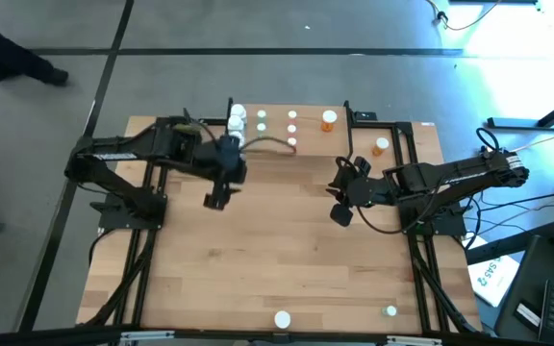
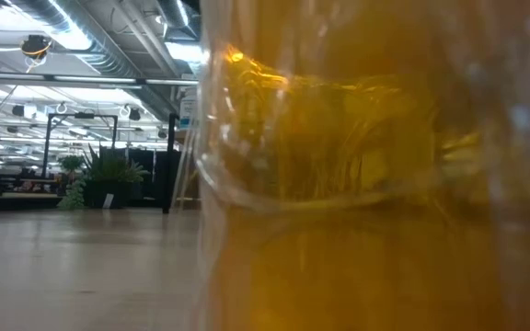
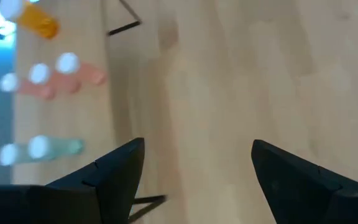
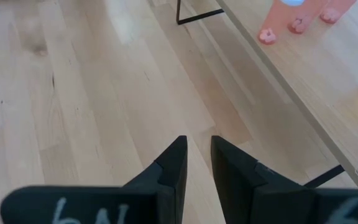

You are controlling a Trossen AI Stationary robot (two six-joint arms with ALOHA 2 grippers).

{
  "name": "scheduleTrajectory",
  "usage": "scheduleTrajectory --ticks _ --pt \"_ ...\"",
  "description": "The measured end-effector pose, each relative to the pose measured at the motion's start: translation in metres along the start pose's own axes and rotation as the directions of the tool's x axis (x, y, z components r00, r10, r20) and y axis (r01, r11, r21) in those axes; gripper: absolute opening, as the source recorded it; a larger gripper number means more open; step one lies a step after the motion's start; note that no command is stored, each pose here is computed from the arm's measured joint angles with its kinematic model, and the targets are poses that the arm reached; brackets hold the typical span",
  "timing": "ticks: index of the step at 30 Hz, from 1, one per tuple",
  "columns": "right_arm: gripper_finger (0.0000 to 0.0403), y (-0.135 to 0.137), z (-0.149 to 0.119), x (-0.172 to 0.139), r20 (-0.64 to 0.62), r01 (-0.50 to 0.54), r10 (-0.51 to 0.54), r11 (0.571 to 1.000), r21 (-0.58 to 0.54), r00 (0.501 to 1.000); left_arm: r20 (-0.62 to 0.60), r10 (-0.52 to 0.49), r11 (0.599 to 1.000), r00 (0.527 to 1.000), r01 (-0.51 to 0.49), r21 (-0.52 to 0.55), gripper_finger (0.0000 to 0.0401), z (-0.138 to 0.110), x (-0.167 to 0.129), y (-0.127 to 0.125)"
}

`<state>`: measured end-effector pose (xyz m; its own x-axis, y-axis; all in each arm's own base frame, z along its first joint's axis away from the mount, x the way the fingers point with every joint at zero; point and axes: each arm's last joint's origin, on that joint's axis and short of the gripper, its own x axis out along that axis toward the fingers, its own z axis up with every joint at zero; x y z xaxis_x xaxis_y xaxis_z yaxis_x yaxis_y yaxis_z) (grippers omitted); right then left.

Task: Pick and place medicine bottles onto shelf by color
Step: Put the blue pill bottle on the shelf aligned with the other blue pill bottles

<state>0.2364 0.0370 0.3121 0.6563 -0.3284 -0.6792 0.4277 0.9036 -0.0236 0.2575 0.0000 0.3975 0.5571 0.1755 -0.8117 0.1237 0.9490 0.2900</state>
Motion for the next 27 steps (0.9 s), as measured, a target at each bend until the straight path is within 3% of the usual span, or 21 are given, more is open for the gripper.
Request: scheduleTrajectory --ticks 13,19,23,27 --pt "0.0074 0.000 0.000 0.000 0.005 -0.002 0.002 1.000 0.002 1.000 0.062 -0.131 0.988 0.989 0.135 -0.072 0.0290 0.010 -0.018 -0.071" --pt "0.0074 0.001 0.001 0.000 0.007 -0.007 0.007 1.000 0.000 1.000 0.055 -0.118 0.986 0.991 0.124 -0.114 0.0290 0.006 -0.014 -0.103" --pt "0.0074 0.005 -0.001 -0.002 -0.022 -0.085 0.083 0.987 -0.135 0.996 0.056 -0.094 0.983 0.994 0.102 -0.151 0.0290 0.000 -0.009 -0.123" --pt "0.0074 0.020 -0.002 -0.008 -0.017 -0.219 0.223 0.934 -0.281 0.975 0.091 -0.105 0.974 0.990 0.121 -0.194 0.0290 -0.004 0.000 -0.143"
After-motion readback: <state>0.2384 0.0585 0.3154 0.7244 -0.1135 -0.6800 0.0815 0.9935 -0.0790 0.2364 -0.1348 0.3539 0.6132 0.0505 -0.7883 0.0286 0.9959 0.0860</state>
